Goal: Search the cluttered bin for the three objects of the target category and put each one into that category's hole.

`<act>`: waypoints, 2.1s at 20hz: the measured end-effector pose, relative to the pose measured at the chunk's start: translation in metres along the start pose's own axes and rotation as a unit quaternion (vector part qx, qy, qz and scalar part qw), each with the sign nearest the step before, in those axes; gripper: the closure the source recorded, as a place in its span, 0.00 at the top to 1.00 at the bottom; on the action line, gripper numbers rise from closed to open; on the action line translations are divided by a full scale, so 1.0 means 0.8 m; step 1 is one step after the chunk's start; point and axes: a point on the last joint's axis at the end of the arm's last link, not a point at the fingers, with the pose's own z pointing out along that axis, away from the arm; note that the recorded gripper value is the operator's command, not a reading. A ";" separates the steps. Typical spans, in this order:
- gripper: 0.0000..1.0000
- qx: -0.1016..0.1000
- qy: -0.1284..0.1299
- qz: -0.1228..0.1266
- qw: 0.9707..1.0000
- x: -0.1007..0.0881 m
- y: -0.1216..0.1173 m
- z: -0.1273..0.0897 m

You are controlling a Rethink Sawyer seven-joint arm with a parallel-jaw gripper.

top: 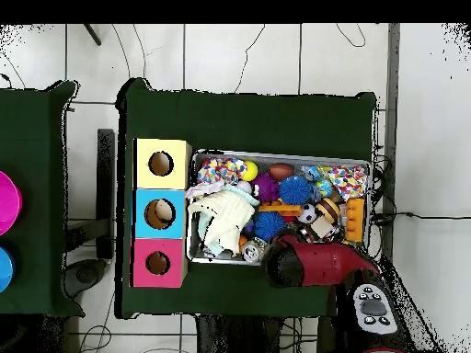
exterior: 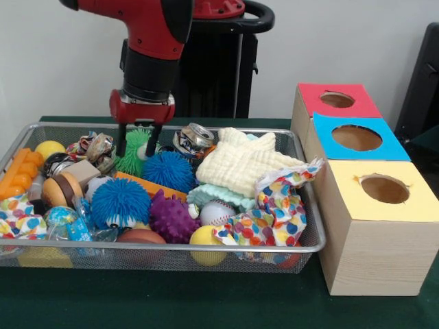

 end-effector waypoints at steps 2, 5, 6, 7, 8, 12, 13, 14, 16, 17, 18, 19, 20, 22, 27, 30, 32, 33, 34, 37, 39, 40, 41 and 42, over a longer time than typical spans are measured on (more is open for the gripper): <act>1.00 -0.007 0.004 0.001 1.000 0.000 0.011 0.003; 1.00 -0.016 0.009 0.004 1.000 0.006 0.020 0.007; 1.00 -0.019 0.009 0.005 1.000 0.009 0.023 0.007; 1.00 -0.021 0.007 0.008 1.000 0.011 0.025 0.008; 1.00 -0.023 0.004 0.009 1.000 0.012 0.027 0.008; 1.00 -0.017 -0.020 0.014 1.000 0.014 0.027 0.011; 1.00 -0.016 -0.023 0.014 1.000 0.013 0.027 0.012; 1.00 -0.012 -0.029 0.008 0.999 0.011 0.033 0.013; 1.00 -0.008 -0.031 0.003 0.999 0.010 0.038 0.014; 1.00 -0.006 -0.032 -0.001 0.999 0.008 0.041 0.013; 1.00 -0.002 -0.033 -0.006 0.999 0.006 0.046 0.013; 1.00 0.002 -0.034 -0.011 0.999 0.003 0.052 0.012; 1.00 0.004 -0.035 -0.014 0.999 0.000 0.057 0.011; 1.00 0.009 -0.036 -0.021 0.999 -0.008 0.069 0.009; 1.00 0.011 -0.039 -0.022 0.999 -0.014 0.077 0.010; 1.00 0.015 -0.041 -0.020 0.999 -0.013 0.076 0.012; 1.00 0.021 -0.040 -0.022 0.999 -0.010 0.072 0.014; 1.00 0.023 -0.040 -0.022 0.999 -0.009 0.071 0.014; 1.00 0.025 -0.039 -0.023 0.999 -0.008 0.070 0.015; 1.00 0.027 -0.038 -0.022 0.999 -0.006 0.067 0.015; 1.00 0.027 -0.037 -0.019 0.999 -0.004 0.064 0.016; 1.00 0.027 -0.037 -0.018 0.999 -0.003 0.063 0.016; 1.00 0.027 -0.036 -0.015 0.999 -0.001 0.060 0.017; 1.00 0.027 -0.036 -0.014 0.999 0.000 0.059 0.017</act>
